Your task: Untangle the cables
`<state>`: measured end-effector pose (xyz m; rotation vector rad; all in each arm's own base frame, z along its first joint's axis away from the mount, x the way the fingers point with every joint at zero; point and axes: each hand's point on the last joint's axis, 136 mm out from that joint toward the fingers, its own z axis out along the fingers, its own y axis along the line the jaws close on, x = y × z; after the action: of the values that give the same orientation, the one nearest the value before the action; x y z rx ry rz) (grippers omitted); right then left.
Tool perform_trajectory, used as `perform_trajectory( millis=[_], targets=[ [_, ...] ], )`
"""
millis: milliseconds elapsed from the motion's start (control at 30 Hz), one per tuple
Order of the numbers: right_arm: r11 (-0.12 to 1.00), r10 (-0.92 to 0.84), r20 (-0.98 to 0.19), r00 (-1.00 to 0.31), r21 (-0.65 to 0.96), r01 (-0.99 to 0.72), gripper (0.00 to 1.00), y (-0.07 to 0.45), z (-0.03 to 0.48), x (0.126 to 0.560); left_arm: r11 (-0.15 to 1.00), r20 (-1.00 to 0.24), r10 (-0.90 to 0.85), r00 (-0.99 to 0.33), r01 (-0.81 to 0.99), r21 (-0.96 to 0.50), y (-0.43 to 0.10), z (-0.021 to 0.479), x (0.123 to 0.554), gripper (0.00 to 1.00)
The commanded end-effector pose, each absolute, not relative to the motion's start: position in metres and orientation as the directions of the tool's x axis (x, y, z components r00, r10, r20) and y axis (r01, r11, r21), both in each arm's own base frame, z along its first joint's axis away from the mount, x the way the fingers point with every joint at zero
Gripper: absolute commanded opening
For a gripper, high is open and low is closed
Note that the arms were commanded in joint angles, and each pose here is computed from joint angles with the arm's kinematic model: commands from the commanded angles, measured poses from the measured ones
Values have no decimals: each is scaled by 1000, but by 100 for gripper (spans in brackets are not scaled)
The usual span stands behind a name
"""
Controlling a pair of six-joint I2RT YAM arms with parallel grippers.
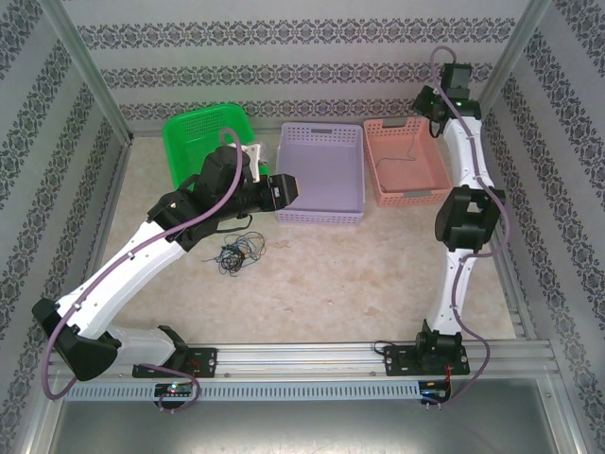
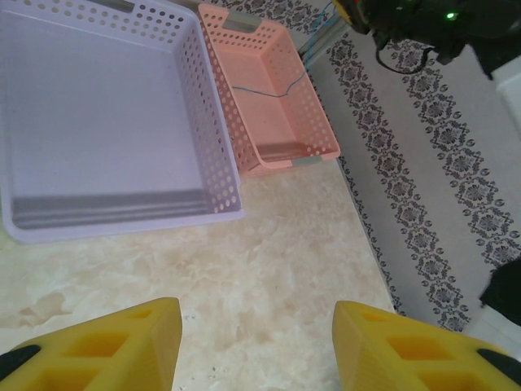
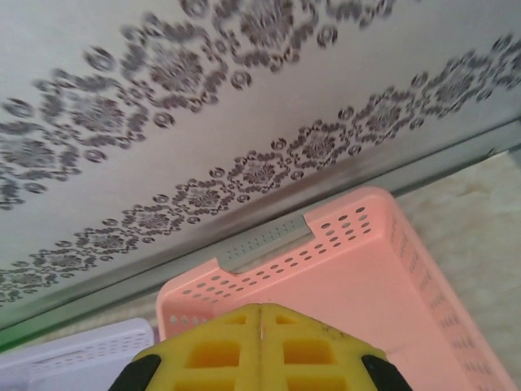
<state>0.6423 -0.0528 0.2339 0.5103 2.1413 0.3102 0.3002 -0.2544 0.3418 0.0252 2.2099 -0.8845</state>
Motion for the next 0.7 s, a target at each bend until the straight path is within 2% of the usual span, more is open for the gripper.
perform_trajectory(
  millis=[0, 67, 100, 233, 267, 367, 533, 667],
  targets=[
    [839, 537, -662, -522, 484, 249, 0, -46, 237, 647, 771, -650, -252, -717, 257, -582, -246, 346, 290, 52],
    [817, 567, -626, -535, 507, 273, 0, -45, 219, 651, 777, -651, -258, -714, 247, -579, -243, 344, 290, 52],
    [810, 577, -614, -539, 515, 281, 3, -44, 214, 652, 779, -653, -259, -712, 246, -577, -242, 344, 290, 52],
    [796, 596, -590, -545, 521, 307, 35, -44, 207, 650, 786, -650, -259, -714, 235, -571, -241, 341, 291, 53],
    [796, 597, -592, -541, 523, 306, 41, -45, 212, 649, 790, -644, -256, -721, 227, -569, -241, 338, 291, 52],
    [801, 593, -616, -519, 517, 302, 49, -47, 233, 643, 799, -615, -251, -747, 199, -568, -242, 329, 293, 53],
    [808, 585, -658, -474, 521, 275, 48, -47, 285, 623, 817, -523, -272, -808, 94, -569, -234, 303, 300, 53],
    [824, 560, -693, -454, 525, 214, 44, -23, 326, 594, 832, -365, -401, -840, -167, -529, -191, 261, 300, 52]
  ],
)
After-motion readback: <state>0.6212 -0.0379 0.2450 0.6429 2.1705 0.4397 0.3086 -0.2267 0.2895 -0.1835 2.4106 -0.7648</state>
